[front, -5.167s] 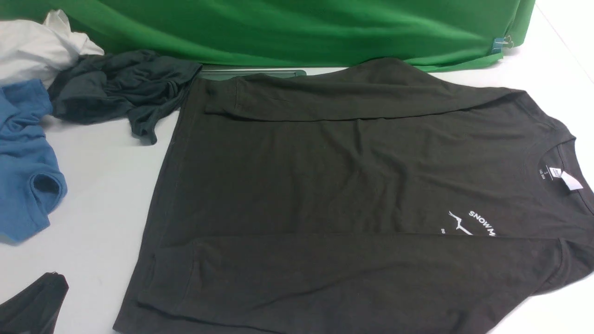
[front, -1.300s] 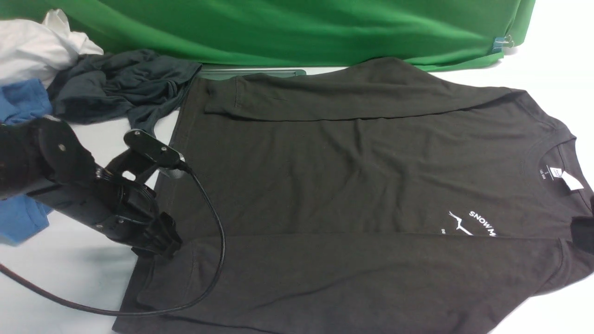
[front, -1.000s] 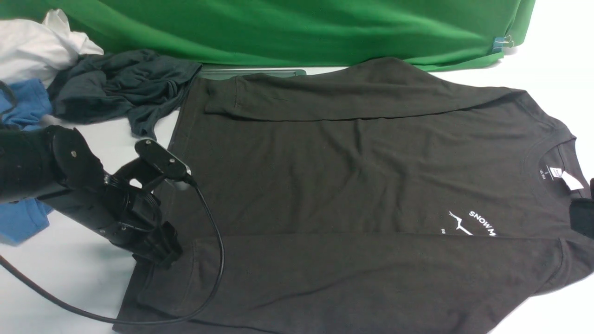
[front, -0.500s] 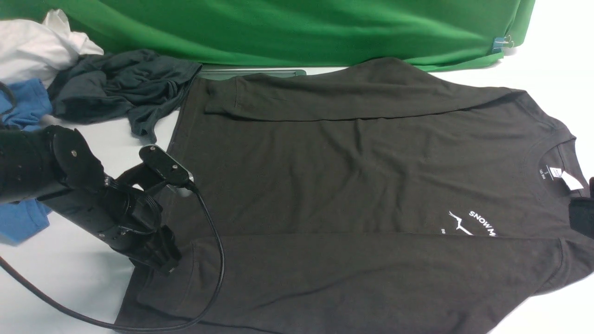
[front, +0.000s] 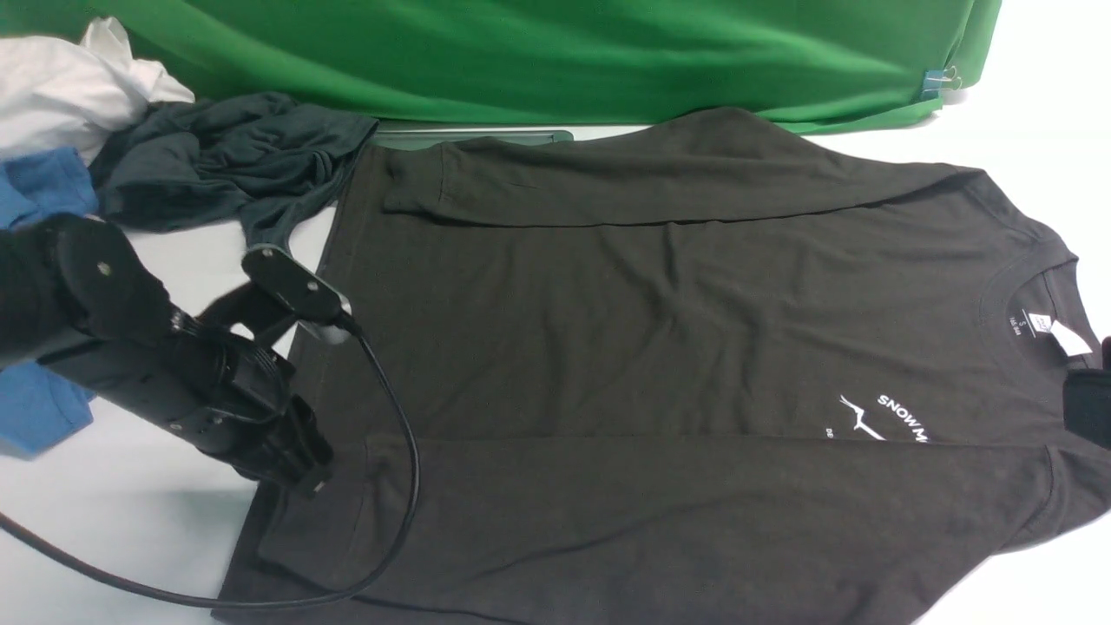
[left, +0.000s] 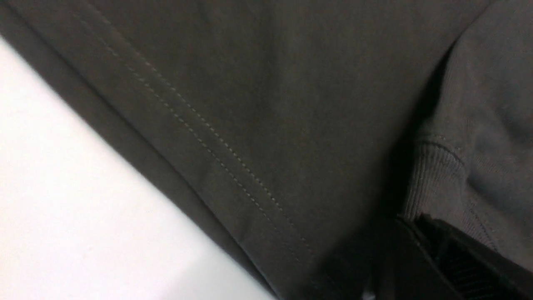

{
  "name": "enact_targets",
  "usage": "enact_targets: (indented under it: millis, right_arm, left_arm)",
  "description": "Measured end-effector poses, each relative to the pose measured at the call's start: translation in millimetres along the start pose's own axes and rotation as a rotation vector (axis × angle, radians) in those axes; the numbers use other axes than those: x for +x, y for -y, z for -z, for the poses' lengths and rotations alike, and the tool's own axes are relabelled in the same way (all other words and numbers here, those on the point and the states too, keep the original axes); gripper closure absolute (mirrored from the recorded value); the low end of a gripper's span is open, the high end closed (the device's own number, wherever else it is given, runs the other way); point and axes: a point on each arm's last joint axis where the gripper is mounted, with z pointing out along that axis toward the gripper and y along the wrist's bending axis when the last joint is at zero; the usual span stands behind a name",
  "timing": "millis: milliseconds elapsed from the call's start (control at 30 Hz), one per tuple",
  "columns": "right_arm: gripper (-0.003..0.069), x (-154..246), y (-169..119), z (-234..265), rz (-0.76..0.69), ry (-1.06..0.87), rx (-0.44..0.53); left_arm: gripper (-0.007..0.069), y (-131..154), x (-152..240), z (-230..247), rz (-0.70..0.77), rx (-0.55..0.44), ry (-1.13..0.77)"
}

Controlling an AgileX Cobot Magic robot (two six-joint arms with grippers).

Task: Fold a long-sleeved shirt on a white desktop.
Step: 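Fold the left side of the black T-shirt inward over its body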

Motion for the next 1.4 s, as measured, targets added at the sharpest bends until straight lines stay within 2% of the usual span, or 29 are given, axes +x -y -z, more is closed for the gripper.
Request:
enact_targets:
  millis: [300,433,467,600,733,833,933,1133,1400]
  right_arm:
    - [0.0421,1.6,1.0,-2.9,-0.006,-0.033,0.004]
    - [0.0419,9.7,8.8,-36.9,-0.02,-0.274,0.01]
    - [0.0419,10.0,9.2,-39.0,-0.018,-0.285,0.009]
    - [0.0414,17.8,18.6,-85.9,0.008,-0.485,-0.007]
    - [0.0358,20.9,28.1,-114.6,0.063,-0.599,0.01]
    - [0.0223,21.9,43.4,-140.0,0.123,-0.68,0.057]
    - [0.0151,25.7,59.6,-160.6,0.175,-0.715,0.066]
    - [0.0129,42.4,86.8,-196.7,0.258,-0.773,0.05]
    - [0.0128,51.6,102.6,-243.8,0.444,-0.825,-0.068]
  left_arm:
    - [0.0594,3.8,1.4,4.7,0.007,0.024,-0.011]
    - [0.0594,8.7,-0.6,13.6,0.025,0.019,0.008]
    - [0.0594,8.9,-0.7,14.3,0.026,0.019,0.01]
    - [0.0594,26.3,-6.9,31.9,-0.024,0.02,0.046]
    - [0.0594,39.2,-9.6,45.6,-0.025,0.02,0.073]
    - [0.0594,44.2,-6.2,56.8,-0.016,0.01,0.068]
    - [0.0594,46.3,-4.9,65.8,-0.012,-0.008,0.089]
    - [0.0594,52.0,-2.7,85.9,-0.025,-0.045,0.156]
    - [0.0594,61.9,1.3,111.6,-0.032,-0.078,0.254]
